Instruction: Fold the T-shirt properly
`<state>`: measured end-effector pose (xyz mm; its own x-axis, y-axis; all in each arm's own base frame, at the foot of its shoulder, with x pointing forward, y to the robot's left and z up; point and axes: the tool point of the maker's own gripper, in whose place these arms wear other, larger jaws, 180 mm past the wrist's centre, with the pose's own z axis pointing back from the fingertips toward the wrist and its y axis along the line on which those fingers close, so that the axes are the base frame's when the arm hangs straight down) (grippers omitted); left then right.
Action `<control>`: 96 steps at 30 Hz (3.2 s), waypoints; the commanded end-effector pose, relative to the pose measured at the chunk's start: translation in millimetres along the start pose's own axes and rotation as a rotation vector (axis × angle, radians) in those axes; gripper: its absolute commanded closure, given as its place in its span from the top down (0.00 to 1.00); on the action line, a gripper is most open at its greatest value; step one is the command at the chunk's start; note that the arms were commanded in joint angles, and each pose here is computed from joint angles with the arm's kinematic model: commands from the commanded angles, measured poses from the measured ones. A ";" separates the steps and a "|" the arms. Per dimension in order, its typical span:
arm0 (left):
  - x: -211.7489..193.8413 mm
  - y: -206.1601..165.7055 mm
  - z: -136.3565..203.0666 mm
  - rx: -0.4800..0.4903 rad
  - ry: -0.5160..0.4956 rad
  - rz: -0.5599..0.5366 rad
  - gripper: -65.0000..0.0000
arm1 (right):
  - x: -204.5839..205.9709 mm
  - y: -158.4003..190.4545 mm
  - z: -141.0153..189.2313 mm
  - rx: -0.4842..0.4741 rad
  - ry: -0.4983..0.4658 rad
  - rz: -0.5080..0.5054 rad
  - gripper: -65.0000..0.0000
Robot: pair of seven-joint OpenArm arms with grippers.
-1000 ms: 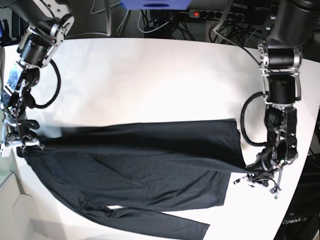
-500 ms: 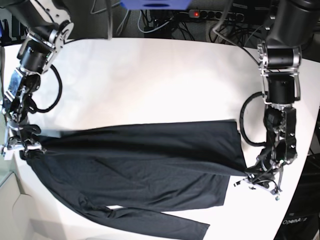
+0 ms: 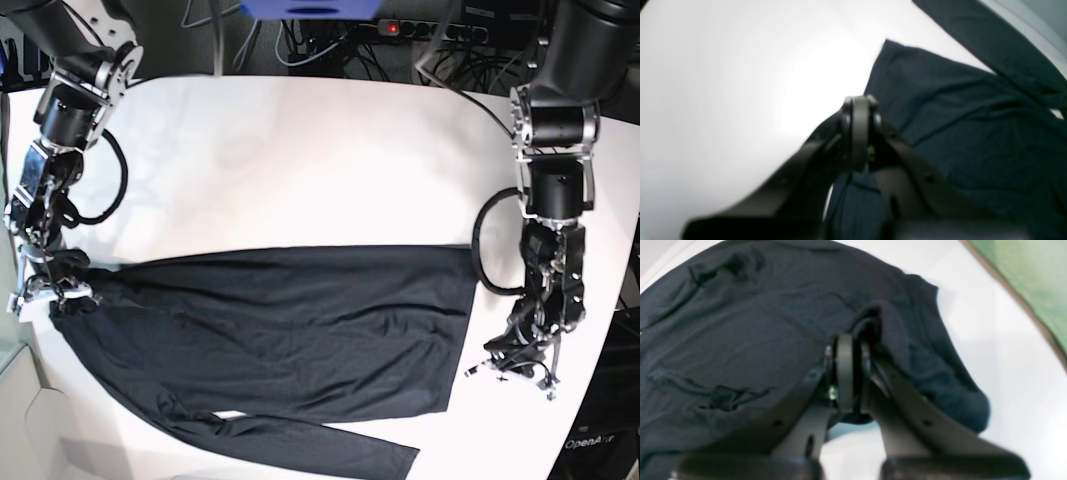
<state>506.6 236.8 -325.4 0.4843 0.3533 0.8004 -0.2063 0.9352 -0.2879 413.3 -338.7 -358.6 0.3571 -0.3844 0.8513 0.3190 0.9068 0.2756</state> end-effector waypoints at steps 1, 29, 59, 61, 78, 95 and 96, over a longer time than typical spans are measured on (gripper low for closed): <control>38.8 -6.2 2.8 -0.015 -0.092 -0.002 0.00 | 29.7 0.5 0.3 0.006 -0.075 0.007 0.00; -23.3 -27.5 10.5 -0.070 0.033 -0.009 0.66 | 25.5 -0.6 0.4 0.004 -0.064 0.004 0.34; -81.4 -44.2 10.5 -0.099 0.131 -0.044 0.67 | 14.6 -14.2 6.6 -0.026 -0.067 -0.059 0.50; -82.3 -44.0 10.5 -0.099 0.109 -0.048 0.67 | 14.3 -13.3 6.3 -0.024 -0.066 -0.057 0.49; -139.5 49.3 9.3 0.079 0.214 -0.072 0.66 | 49.0 -18.5 18.5 -0.033 -0.146 -0.006 0.48; -122.1 102.1 22.8 0.162 0.207 -0.127 0.66 | -24.7 13.9 45.3 0.013 -0.068 -0.008 0.49; -121.2 102.5 22.9 0.162 0.205 -0.128 0.66 | -24.9 15.7 47.7 0.016 -0.071 -0.002 0.49</control>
<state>418.3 285.8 -429.4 0.6234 0.2301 0.7473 -0.2382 0.9662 -0.0988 359.1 -301.4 -372.5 0.3433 -0.3914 0.8538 0.3208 0.9032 0.2850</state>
